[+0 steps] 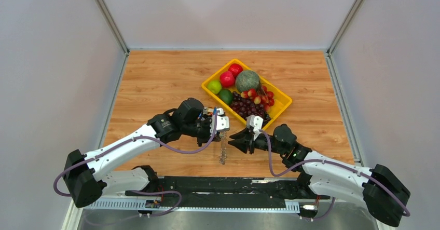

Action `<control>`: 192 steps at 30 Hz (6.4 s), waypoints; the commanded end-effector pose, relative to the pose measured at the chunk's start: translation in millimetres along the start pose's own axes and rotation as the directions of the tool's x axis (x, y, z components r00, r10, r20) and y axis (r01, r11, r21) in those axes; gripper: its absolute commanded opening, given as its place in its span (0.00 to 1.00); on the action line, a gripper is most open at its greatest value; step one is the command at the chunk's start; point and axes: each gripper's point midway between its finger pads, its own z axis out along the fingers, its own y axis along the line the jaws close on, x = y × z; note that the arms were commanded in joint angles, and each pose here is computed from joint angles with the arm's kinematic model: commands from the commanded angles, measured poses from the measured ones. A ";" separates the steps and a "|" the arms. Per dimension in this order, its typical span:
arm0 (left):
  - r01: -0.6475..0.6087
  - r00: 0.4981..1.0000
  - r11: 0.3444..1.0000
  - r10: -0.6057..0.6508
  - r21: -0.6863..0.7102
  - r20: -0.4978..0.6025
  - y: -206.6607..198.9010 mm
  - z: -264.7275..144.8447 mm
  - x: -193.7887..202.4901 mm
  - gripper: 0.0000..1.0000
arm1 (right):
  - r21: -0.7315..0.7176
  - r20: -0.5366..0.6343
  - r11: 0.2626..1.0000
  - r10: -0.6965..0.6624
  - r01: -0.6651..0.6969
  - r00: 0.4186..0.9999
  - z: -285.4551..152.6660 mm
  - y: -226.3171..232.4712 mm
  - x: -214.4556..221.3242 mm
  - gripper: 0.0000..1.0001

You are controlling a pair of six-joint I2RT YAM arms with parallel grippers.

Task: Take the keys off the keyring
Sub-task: Remove the key from the keyring.

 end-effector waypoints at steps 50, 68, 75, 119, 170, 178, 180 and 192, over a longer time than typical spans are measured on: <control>-0.027 0.998 1.000 0.026 0.015 0.049 -2.4 0.1 -13.0 0.00 | 0.078 0.018 0.978 -0.194 0.192 0.981 31.0 -4.0 -39.2 0.00; -0.013 0.999 1.000 0.013 0.003 0.037 0.4 1.6 -10.2 0.00 | 0.063 0.044 0.984 -0.167 0.164 0.985 29.5 9.3 -73.8 0.00; -0.005 1.000 1.000 0.005 -0.001 0.030 1.4 2.6 -8.7 0.00 | 0.061 0.058 0.984 -0.171 0.168 0.983 27.8 12.5 -81.9 0.00; 0.031 0.999 0.991 -0.029 -0.129 0.015 23.2 -2.8 -11.6 0.00 | -0.046 -0.207 0.914 -0.404 0.404 0.891 50.9 34.9 -24.9 0.00; 0.256 0.949 0.947 -0.207 -0.197 0.239 28.0 11.8 -9.0 0.00 | -0.053 -0.162 0.968 -0.252 0.247 0.954 40.5 34.5 12.1 0.00; 0.259 0.945 0.939 -0.199 -0.227 0.259 31.9 7.4 -9.4 0.00 | -0.051 -0.149 0.965 -0.264 0.259 0.953 37.2 34.3 6.3 0.00; 0.261 0.946 0.936 -0.199 -0.237 0.258 33.2 5.6 -9.9 0.00 | -0.044 -0.155 0.962 -0.273 0.269 0.949 36.0 32.6 3.6 0.06; 0.221 0.957 0.942 -0.160 -0.253 0.241 33.9 -3.8 -15.6 0.00 | 0.047 -0.117 0.962 -0.263 0.270 0.958 14.0 22.9 -13.4 0.24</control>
